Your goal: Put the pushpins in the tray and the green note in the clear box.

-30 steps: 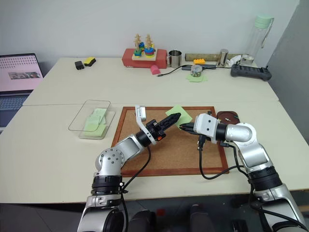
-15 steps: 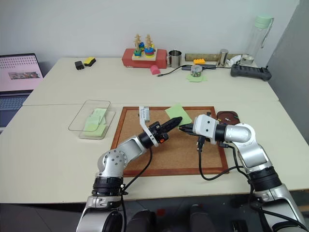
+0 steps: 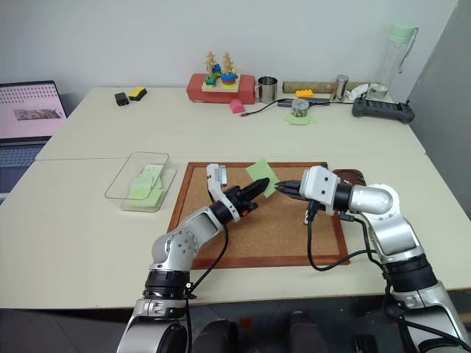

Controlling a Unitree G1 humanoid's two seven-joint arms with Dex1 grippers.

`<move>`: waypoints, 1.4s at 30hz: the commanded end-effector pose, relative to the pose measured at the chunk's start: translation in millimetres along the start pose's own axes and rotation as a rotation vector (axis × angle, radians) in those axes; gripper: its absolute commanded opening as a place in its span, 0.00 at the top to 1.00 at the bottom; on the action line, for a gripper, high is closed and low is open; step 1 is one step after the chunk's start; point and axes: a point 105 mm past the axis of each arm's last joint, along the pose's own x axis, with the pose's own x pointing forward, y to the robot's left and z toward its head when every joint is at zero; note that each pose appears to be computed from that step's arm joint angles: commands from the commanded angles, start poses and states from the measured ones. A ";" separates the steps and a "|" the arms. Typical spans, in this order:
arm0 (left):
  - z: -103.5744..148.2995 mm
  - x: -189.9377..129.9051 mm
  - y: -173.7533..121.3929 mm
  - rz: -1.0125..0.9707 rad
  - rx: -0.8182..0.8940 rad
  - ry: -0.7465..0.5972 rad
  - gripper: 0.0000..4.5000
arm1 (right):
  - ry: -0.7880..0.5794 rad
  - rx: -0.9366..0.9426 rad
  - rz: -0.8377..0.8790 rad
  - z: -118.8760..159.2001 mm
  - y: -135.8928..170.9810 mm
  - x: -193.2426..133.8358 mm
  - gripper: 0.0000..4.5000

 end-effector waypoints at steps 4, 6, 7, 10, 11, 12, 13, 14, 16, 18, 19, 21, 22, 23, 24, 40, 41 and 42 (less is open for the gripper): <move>15.6 -2.6 -30.8 -0.122 0.071 -0.046 1.00 | 0.261 0.193 -0.326 -51.2 -44.7 -43.8 1.00; 14.3 -4.9 -32.7 -0.126 0.092 -0.035 1.00 | 0.325 0.244 -0.427 -71.2 -53.3 -52.0 1.00; 13.3 -6.2 -32.8 -0.124 0.098 -0.030 1.00 | 0.357 0.268 -0.477 -82.2 -56.8 -55.4 1.00; 11.3 -8.3 -33.0 -0.120 0.113 -0.020 1.00 | 0.419 0.311 -0.558 -104.6 -61.4 -59.8 1.00; 11.0 -8.6 -33.3 -0.121 0.117 -0.018 1.00 | 0.435 0.325 -0.578 -111.1 -62.5 -60.8 1.00; 10.7 -9.0 -33.9 -0.121 0.122 -0.016 1.00 | 0.453 0.335 -0.600 -117.4 -64.0 -61.7 1.00; 10.7 -9.1 -34.6 -0.123 0.127 -0.016 1.00 | 0.465 0.340 -0.616 -121.6 -65.7 -62.4 1.00; 10.6 -9.4 -35.5 -0.124 0.132 -0.015 1.00 | 0.477 0.350 -0.636 -126.0 -67.8 -63.4 1.00; 9.8 -10.1 -37.0 -0.127 0.141 -0.012 1.00 | 0.489 0.377 -0.666 -132.3 -71.8 -65.0 1.00; 8.5 -10.9 -38.0 -0.129 0.144 -0.009 1.00 | 0.495 0.409 -0.695 -137.3 -75.1 -66.9 0.90; 7.7 -11.4 -38.3 -0.130 0.146 -0.007 1.00 | 0.497 0.414 -0.704 -138.8 -76.3 -67.7 0.90; 6.6 -11.9 -38.8 -0.131 0.147 -0.005 1.00 | 0.493 0.424 -0.715 -139.8 -78.2 -68.7 0.78; 6.3 -12.0 -39.0 -0.132 0.148 -0.004 1.00 | 0.491 0.427 -0.717 -139.8 -78.7 -68.8 0.74; 6.1 -12.0 -39.1 -0.132 0.149 -0.004 1.00 | 0.489 0.431 -0.719 -139.5 -79.0 -68.9 0.69; 6.1 -11.9 -39.2 -0.133 0.149 -0.004 1.00 | 0.487 0.433 -0.719 -139.3 -79.3 -69.1 0.63; 78.6 -37.2 -24.2 0.057 0.390 -0.161 1.00 | 0.150 0.207 -0.307 -30.9 -79.4 -59.1 0.17; 86.2 -41.3 -21.9 0.086 0.418 -0.177 1.00 | 0.117 0.196 -0.241 -20.7 -72.4 -55.9 0.17; 93.2 -45.4 -18.9 0.119 0.447 -0.189 1.00 | 0.091 0.191 -0.183 -11.7 -65.5 -53.1 0.17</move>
